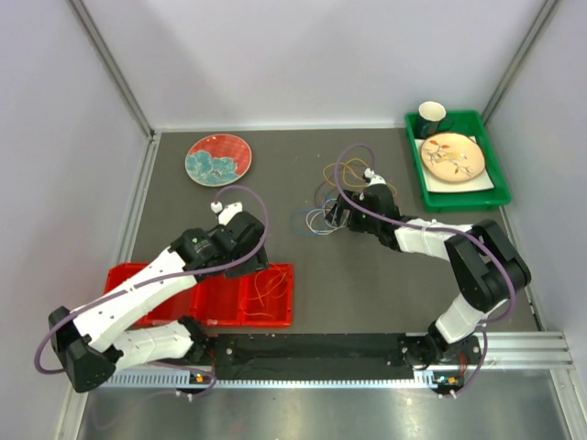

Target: Untangle the cables

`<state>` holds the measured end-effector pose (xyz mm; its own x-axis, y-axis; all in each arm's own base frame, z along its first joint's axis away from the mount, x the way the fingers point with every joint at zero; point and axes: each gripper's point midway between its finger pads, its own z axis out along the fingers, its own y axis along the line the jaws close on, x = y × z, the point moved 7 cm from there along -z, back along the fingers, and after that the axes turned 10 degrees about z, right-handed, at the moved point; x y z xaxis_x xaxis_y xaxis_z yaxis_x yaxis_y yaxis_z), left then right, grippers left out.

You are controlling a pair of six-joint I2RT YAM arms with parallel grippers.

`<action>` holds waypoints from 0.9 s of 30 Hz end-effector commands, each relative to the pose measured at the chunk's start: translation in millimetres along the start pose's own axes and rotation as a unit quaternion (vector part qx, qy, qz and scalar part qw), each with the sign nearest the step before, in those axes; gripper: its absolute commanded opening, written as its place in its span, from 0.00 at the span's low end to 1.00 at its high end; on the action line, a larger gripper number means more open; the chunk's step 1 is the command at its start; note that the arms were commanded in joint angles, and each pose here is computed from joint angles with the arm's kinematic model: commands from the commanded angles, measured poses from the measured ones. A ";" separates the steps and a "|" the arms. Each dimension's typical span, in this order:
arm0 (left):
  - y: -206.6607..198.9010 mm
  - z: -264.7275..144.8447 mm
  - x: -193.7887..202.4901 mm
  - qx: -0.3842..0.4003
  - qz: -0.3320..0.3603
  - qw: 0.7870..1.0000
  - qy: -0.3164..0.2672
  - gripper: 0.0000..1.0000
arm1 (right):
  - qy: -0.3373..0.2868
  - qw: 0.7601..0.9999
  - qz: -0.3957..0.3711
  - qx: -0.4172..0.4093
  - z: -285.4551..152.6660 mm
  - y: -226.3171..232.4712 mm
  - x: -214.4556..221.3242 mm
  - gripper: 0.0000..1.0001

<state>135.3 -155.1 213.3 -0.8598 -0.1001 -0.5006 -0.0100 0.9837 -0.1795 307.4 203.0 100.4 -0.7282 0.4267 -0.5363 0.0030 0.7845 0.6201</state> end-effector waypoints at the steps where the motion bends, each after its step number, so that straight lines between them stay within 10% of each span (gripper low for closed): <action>1: 2.0 -9.9 -11.1 -0.022 0.022 0.999 -0.017 0.65 | -0.028 0.999 -0.021 -0.035 -2.7 21.4 -12.7 0.99; 27: -11.4 63.4 57.3 0.072 -0.003 0.994 0.085 0.26 | -0.049 0.997 -0.051 -0.015 -7.1 30.8 -12.8 0.99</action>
<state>111.1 -163.5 141.2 -0.9388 -0.0428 -0.3418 0.0353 0.9751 -0.2190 302.0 209.2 121.7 -0.6741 0.3882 -0.6285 -0.0681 0.8145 0.5762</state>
